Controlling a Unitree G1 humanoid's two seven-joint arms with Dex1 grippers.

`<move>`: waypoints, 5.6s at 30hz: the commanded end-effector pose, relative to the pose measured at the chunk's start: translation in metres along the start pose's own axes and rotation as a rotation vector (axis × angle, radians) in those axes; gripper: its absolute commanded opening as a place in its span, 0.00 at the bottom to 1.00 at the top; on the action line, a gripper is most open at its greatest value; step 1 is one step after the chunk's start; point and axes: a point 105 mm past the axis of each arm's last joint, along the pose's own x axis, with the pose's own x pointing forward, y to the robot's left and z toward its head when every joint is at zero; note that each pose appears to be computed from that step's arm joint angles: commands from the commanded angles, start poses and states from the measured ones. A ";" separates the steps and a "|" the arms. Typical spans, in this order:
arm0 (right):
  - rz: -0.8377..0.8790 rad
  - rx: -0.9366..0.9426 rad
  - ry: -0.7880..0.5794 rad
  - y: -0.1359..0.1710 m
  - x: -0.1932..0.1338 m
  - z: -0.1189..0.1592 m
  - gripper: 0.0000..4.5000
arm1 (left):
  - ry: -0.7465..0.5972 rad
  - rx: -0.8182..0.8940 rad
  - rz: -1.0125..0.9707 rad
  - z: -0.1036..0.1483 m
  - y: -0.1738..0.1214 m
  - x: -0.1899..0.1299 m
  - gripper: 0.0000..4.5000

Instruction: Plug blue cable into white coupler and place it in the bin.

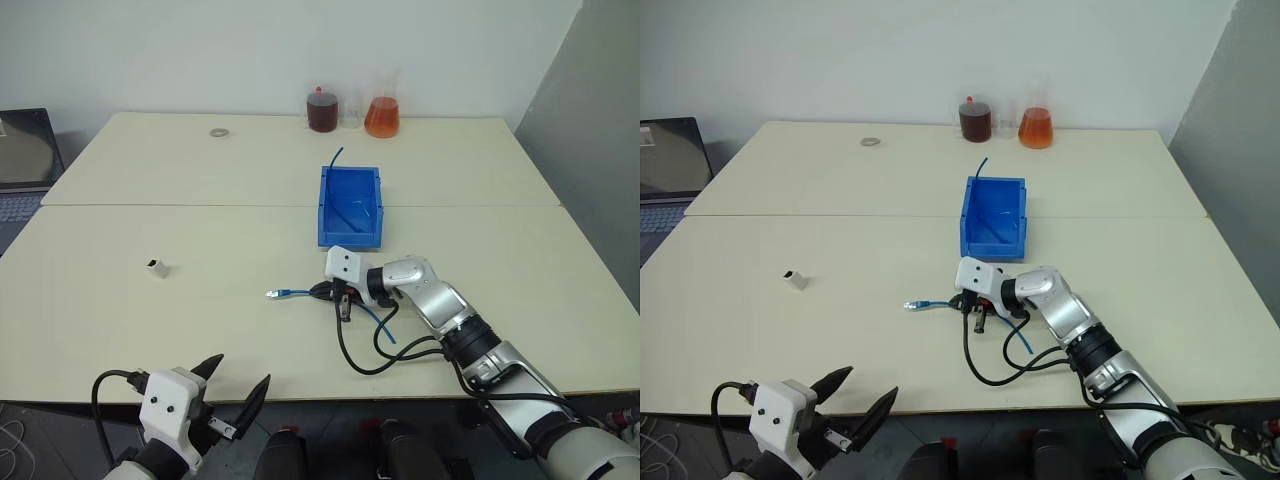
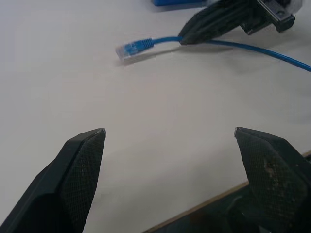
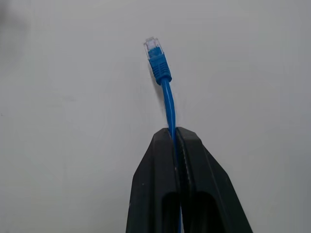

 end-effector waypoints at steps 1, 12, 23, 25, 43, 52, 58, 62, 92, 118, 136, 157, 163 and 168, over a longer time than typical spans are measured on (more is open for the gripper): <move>0.007 0.004 -0.021 -0.005 -0.001 0.008 0.05 | -0.044 0.020 0.007 0.009 -0.002 0.004 1.00; 0.004 0.109 -0.048 -0.002 -0.025 0.001 0.61 | 0.009 0.074 -0.059 0.000 0.013 0.011 1.00; -0.049 0.484 -0.368 0.020 -0.119 0.034 0.99 | 0.041 0.312 -0.372 0.026 0.071 0.082 1.00; -0.025 0.505 -0.359 0.031 -0.132 0.035 0.99 | 0.069 0.330 -0.455 0.023 0.071 0.094 1.00; -0.151 0.624 -0.302 0.039 -0.154 0.024 0.99 | 0.186 0.523 -0.799 0.015 0.075 0.155 1.00; -0.190 0.625 -0.290 0.038 -0.157 0.018 1.00 | 0.204 0.514 -0.866 0.016 0.076 0.149 0.61; -0.192 0.613 -0.297 0.036 -0.153 0.019 1.00 | 0.245 0.519 -0.851 0.013 0.086 0.141 0.30; -0.184 0.603 -0.304 0.034 -0.151 0.021 1.00 | 0.256 0.522 -0.847 0.012 0.091 0.136 0.11; -0.185 0.726 -0.486 -0.008 -0.140 0.042 1.00 | -0.093 -0.364 -1.030 0.157 -0.050 0.123 0.05; 0.074 0.902 -0.643 0.006 -0.142 0.079 0.76 | -0.043 -0.343 -1.078 0.149 -0.057 0.115 0.05; 0.102 0.910 -0.629 0.012 -0.141 0.074 0.04 | -0.068 -0.327 -1.056 0.151 -0.054 0.117 0.13; -0.044 0.839 -0.617 -0.023 -0.135 0.069 0.04 | -0.036 0.139 -0.186 0.081 0.027 0.131 0.99; -0.017 0.835 -0.603 -0.025 -0.129 0.068 0.04 | -0.042 0.082 0.443 0.061 0.089 0.126 0.99; -0.002 0.826 -0.598 -0.028 -0.126 0.069 0.04 | 0.004 -0.065 0.815 0.039 0.124 0.105 0.99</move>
